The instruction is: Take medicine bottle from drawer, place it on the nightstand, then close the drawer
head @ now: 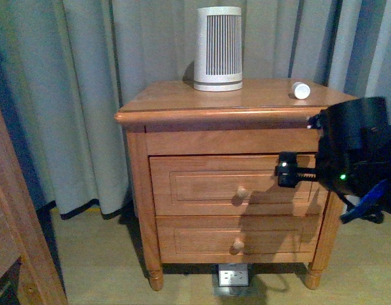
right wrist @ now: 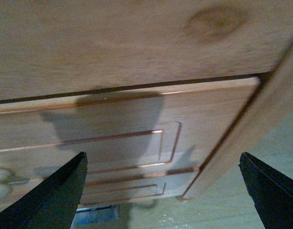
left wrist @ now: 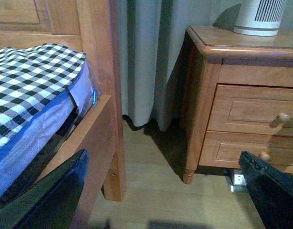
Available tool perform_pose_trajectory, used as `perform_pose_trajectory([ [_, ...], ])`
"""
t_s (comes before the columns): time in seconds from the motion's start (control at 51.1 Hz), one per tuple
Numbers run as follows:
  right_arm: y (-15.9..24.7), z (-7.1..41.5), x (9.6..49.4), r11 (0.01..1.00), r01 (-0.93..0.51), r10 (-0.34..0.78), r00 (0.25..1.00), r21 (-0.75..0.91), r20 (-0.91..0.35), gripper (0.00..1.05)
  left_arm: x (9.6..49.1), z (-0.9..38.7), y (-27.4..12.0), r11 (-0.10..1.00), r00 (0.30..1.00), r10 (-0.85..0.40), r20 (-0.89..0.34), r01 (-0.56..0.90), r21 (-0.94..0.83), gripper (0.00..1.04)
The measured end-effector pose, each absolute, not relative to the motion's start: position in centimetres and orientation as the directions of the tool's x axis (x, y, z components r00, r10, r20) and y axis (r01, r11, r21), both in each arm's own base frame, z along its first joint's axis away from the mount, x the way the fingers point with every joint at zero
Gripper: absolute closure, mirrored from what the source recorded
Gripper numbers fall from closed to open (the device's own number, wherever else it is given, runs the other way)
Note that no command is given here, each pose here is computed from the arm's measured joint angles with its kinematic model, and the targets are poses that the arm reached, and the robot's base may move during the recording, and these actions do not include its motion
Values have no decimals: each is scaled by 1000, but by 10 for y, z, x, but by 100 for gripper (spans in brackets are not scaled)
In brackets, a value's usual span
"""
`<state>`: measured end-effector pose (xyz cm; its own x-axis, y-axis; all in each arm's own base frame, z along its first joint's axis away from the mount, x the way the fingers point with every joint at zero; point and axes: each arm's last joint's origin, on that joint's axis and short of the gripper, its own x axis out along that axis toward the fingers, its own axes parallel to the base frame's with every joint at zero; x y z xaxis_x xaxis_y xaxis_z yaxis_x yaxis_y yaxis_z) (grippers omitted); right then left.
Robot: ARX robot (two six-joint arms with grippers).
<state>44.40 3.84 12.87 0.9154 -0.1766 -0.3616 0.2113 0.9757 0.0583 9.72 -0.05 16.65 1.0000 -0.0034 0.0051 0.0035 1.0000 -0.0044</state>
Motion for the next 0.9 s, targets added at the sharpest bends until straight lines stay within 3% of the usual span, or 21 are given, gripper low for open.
perform_pose_trajectory([
  [0.254,9,198,338,973,212,-176,938,92,-297,7,97,167,-1,1000,1000,-3,5,3,-4,7],
  [0.606,-9,258,203,963,209,-181,969,170,-168,7,97,167,0,1000,1000,-3,5,3,-4,7],
  [0.9,-1,258,121,958,227,-229,973,174,-8,7,97,167,0,1000,1000,-3,5,3,-4,7],
])
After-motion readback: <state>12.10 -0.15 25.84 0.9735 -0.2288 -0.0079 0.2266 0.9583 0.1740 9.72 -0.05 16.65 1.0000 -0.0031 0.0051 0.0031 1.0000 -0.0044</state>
